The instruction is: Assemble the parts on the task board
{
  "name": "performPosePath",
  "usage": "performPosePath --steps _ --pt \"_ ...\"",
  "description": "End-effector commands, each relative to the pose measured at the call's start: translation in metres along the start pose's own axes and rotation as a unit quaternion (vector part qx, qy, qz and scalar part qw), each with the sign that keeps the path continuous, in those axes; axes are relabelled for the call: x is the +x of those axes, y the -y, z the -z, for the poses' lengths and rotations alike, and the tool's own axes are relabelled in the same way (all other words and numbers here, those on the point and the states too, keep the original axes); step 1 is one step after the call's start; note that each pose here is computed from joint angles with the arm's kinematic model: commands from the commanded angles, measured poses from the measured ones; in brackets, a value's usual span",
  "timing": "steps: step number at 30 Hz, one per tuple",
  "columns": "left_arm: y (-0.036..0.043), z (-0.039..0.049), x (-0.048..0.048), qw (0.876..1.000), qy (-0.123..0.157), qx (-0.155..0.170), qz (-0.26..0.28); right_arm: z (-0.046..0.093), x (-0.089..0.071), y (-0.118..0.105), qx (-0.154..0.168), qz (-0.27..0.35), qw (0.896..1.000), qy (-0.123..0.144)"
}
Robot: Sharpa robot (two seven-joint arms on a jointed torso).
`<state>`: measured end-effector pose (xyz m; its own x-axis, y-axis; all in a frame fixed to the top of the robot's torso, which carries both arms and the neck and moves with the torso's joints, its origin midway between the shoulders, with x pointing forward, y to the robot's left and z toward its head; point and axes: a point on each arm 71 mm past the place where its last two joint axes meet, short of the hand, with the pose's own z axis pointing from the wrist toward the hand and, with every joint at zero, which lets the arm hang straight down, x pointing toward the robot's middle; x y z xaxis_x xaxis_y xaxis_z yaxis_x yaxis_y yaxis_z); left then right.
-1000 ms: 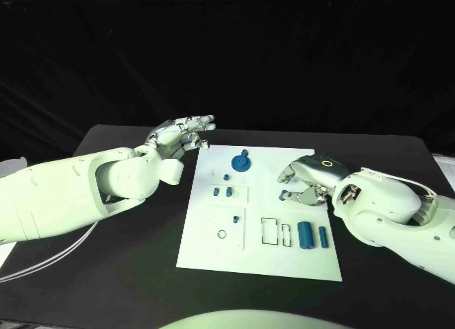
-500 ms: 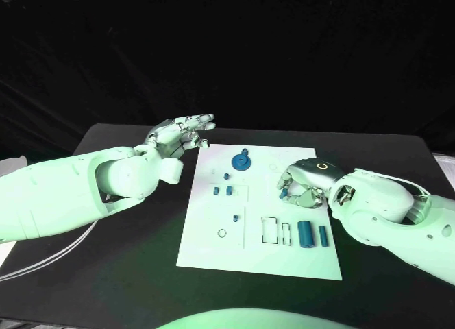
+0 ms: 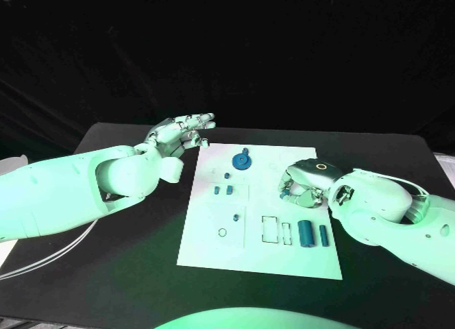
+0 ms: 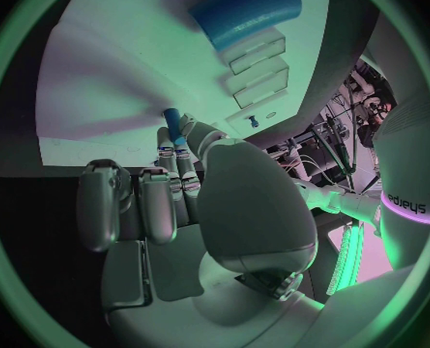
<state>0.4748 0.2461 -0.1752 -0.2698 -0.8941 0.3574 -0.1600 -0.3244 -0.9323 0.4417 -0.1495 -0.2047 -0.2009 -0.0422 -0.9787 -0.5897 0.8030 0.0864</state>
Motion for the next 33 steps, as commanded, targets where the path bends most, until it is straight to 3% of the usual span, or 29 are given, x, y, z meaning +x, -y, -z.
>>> performPosePath --steps 1,12,23,28,33 --pt "0.0006 -0.0001 0.0021 1.0 -0.011 0.003 0.001 -0.001 0.001 -0.002 -0.004 0.01 1.0 0.002" --pt "0.0006 0.0001 0.0026 1.0 -0.011 0.003 0.002 -0.001 -0.005 -0.004 -0.006 0.012 0.999 0.037" --pt "0.0005 0.0001 0.0023 1.0 -0.011 0.002 0.001 0.014 -0.026 -0.014 -0.022 0.001 0.997 0.071" --pt "0.0006 0.0 0.0024 1.0 -0.01 0.003 0.001 0.019 -0.036 -0.026 -0.037 -0.005 0.996 0.084" --pt "0.0003 -0.0004 0.0045 1.0 -0.011 0.005 0.001 0.017 -0.039 -0.052 -0.072 -0.019 0.993 0.088"
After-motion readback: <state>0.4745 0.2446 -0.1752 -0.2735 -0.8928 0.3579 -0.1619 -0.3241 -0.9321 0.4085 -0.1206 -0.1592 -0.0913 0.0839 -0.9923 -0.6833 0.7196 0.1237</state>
